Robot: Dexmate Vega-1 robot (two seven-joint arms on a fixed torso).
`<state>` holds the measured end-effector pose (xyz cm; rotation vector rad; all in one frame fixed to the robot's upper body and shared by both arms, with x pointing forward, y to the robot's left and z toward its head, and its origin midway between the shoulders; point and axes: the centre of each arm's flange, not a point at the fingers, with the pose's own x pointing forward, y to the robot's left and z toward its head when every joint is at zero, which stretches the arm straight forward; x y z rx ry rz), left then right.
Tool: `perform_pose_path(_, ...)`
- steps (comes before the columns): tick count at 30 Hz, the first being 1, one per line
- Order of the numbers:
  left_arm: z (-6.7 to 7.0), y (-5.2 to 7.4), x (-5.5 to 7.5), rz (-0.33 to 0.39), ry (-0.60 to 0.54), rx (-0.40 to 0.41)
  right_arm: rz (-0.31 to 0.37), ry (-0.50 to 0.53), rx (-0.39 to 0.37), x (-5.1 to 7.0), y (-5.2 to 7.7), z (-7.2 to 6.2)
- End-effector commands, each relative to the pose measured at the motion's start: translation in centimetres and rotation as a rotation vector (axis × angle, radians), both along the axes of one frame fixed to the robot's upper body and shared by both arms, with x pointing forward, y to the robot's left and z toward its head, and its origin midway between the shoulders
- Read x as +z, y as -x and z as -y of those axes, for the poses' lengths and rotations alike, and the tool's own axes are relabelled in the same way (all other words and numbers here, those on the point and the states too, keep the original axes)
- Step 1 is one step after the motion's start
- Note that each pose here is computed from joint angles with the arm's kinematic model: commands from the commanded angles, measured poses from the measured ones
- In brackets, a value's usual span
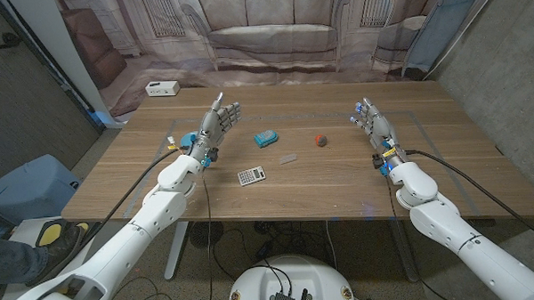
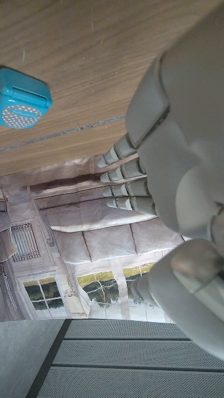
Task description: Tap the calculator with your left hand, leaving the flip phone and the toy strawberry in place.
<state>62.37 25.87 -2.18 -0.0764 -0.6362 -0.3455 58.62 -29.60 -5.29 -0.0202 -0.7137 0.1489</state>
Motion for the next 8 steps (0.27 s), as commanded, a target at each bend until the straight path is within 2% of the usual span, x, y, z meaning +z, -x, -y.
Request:
perform_pose_path(1,0.1,1.2,-0.31,-0.008,-0.013,0.014,-0.014,0.029,0.004,0.26,-0.12,-0.07)
perform_pose_path(8,0.11,1.18,-0.48,-0.012,-0.025,0.001,-0.025,0.038,0.002,0.06,0.03,-0.23)
